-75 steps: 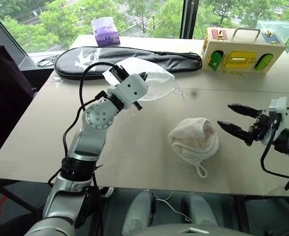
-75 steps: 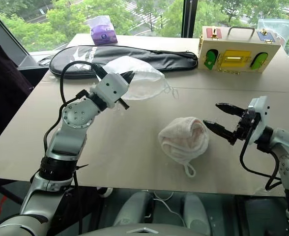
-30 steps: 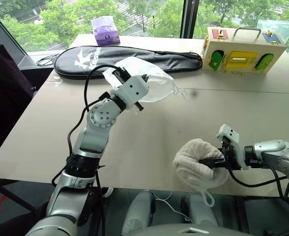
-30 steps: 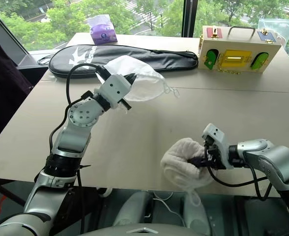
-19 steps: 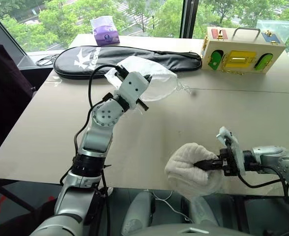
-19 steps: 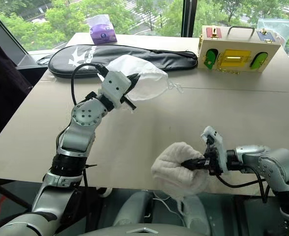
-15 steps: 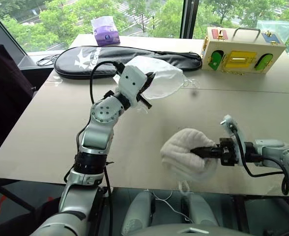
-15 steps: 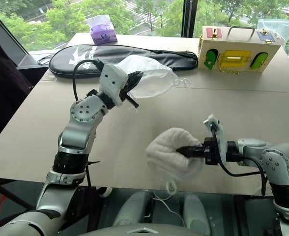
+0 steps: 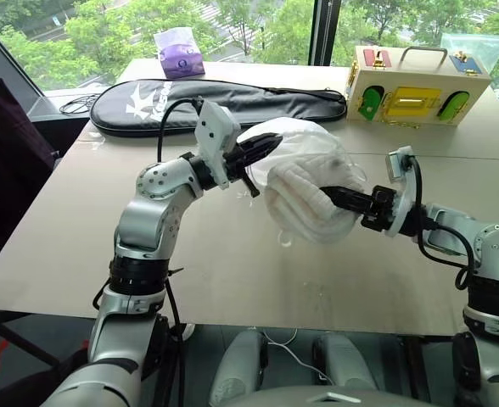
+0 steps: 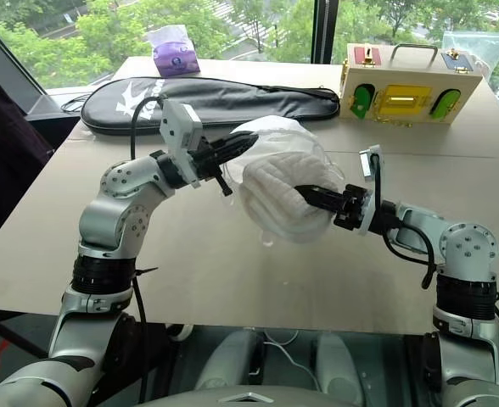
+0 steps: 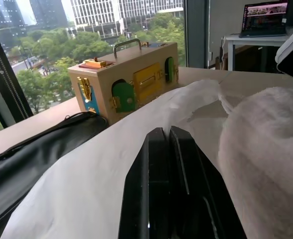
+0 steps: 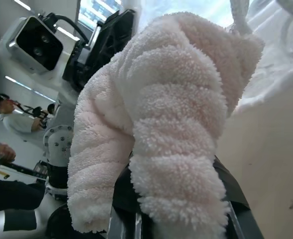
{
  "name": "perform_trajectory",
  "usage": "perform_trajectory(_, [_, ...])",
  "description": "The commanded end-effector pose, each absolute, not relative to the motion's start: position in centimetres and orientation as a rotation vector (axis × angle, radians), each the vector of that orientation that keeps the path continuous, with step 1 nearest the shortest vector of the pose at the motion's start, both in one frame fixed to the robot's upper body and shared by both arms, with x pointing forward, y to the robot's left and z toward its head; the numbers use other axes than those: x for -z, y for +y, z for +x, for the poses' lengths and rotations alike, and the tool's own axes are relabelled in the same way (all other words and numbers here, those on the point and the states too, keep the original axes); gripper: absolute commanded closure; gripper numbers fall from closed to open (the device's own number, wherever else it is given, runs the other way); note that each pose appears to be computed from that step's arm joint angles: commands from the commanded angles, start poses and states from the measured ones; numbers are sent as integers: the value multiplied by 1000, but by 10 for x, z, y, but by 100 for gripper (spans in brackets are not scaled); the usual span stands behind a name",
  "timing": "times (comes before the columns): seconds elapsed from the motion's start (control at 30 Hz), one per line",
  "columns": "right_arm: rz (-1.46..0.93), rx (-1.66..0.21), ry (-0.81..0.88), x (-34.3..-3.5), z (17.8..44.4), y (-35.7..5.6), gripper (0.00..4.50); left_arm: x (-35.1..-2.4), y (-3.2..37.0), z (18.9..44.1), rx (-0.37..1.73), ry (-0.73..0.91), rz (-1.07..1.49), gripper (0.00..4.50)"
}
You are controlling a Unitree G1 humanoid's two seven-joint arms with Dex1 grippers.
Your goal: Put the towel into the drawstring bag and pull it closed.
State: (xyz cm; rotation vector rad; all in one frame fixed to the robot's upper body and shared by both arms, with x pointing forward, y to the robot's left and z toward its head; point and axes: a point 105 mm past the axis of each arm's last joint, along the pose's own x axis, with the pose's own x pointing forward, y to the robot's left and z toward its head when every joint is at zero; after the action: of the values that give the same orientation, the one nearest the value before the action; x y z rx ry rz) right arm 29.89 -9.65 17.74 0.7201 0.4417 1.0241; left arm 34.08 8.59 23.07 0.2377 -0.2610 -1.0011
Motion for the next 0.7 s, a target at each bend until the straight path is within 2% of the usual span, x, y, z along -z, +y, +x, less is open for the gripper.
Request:
perform_trajectory(0.03, [704, -1025, 432, -186, 300, -87, 448, -237, 75, 328, 1054, -321, 269, 450])
perform_trajectory(0.27, [983, -867, 365, -205, 325, -93, 448, -222, 75, 316, 1116, -272, 285, 450])
perform_trajectory(0.47, [1217, -787, 364, -215, 329, -93, 448, -214, 73, 312, 1148, -239, 294, 450])
perform_trajectory(0.7, [1294, -699, 408, -209, 335, -68, 448, -212, 63, 305, 1201, -235, 259, 450])
